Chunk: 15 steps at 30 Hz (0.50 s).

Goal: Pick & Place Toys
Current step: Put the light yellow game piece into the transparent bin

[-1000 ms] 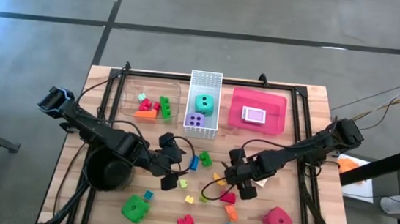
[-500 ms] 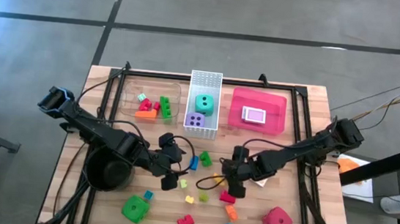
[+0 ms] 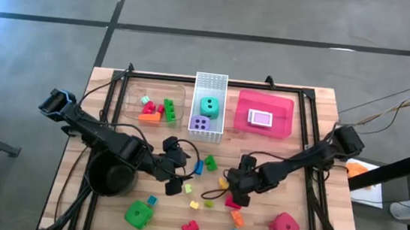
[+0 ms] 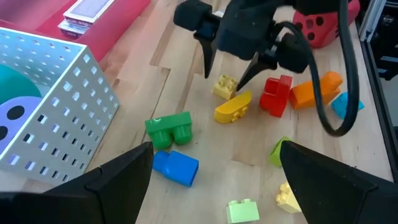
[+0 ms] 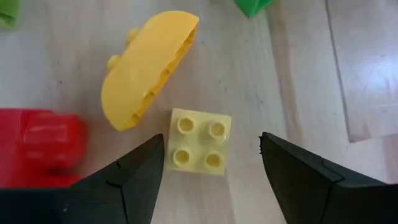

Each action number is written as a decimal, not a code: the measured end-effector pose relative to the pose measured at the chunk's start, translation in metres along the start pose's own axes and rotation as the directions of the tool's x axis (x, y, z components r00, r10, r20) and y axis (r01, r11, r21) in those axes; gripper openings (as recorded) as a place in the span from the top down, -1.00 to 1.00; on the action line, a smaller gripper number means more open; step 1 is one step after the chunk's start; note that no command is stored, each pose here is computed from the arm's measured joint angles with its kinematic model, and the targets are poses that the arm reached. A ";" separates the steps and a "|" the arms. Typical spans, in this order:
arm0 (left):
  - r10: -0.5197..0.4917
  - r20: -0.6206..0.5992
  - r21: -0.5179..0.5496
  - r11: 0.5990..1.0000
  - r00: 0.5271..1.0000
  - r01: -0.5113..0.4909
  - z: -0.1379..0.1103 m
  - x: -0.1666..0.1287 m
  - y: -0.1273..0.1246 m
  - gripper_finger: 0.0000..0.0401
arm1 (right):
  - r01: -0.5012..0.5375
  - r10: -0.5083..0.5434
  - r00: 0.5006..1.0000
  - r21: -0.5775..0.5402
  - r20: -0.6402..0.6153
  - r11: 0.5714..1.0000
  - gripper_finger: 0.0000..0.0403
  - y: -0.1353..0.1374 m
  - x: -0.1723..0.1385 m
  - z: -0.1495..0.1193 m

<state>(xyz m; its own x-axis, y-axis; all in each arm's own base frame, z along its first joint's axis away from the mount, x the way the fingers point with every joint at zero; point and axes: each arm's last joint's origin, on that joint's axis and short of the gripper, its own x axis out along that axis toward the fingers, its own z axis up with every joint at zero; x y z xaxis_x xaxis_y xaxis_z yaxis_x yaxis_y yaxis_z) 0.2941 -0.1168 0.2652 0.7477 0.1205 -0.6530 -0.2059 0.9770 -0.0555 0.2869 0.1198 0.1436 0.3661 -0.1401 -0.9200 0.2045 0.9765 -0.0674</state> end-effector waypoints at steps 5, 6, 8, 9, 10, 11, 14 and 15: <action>0.001 -0.002 0.001 1.000 1.000 -0.001 -0.001 0.000 0.000 -0.75 | 0.019 -0.019 1.000 0.001 0.002 1.000 -0.29 0.001 0.005 -0.001; 0.001 -0.002 0.001 1.000 1.000 -0.001 -0.001 0.000 0.000 -0.75 | 0.020 -0.020 1.000 0.001 -0.002 1.000 -0.29 0.001 0.005 -0.001; 0.001 -0.002 0.001 1.000 1.000 -0.001 -0.001 0.000 0.000 -0.75 | 0.017 -0.017 1.000 0.002 -0.002 1.000 -0.28 0.001 0.005 -0.001; 0.001 -0.002 0.001 1.000 1.000 -0.001 -0.001 0.000 0.000 -0.75 | 0.017 -0.017 1.000 0.000 -0.003 1.000 -0.25 0.001 0.006 -0.001; 0.001 -0.002 0.001 1.000 1.000 -0.001 -0.001 0.000 0.000 -0.75 | 0.019 -0.019 1.000 -0.002 -0.009 1.000 -0.21 0.001 0.007 -0.002; 0.001 -0.002 0.001 1.000 1.000 -0.001 -0.001 0.000 0.000 -0.75 | 0.021 -0.021 1.000 -0.004 -0.014 1.000 -0.16 0.002 0.008 -0.002; 0.001 -0.002 -0.010 1.000 1.000 -0.001 -0.001 0.000 0.000 -0.75 | 0.020 -0.020 1.000 -0.008 -0.020 1.000 0.03 0.003 0.011 -0.003; 0.001 -0.002 -0.018 1.000 1.000 -0.001 -0.001 0.000 0.000 -0.75 | 0.018 -0.018 1.000 -0.009 -0.022 1.000 0.11 0.003 0.012 -0.003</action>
<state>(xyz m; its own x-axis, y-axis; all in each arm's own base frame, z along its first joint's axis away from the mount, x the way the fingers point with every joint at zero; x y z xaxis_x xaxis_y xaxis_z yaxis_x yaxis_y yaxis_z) 0.2939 -0.1167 0.2644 0.7464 0.1211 -0.6544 -0.2177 0.9736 -0.0682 0.2895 0.1215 0.1309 0.3422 -0.1545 -0.9268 0.2030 0.9753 -0.0877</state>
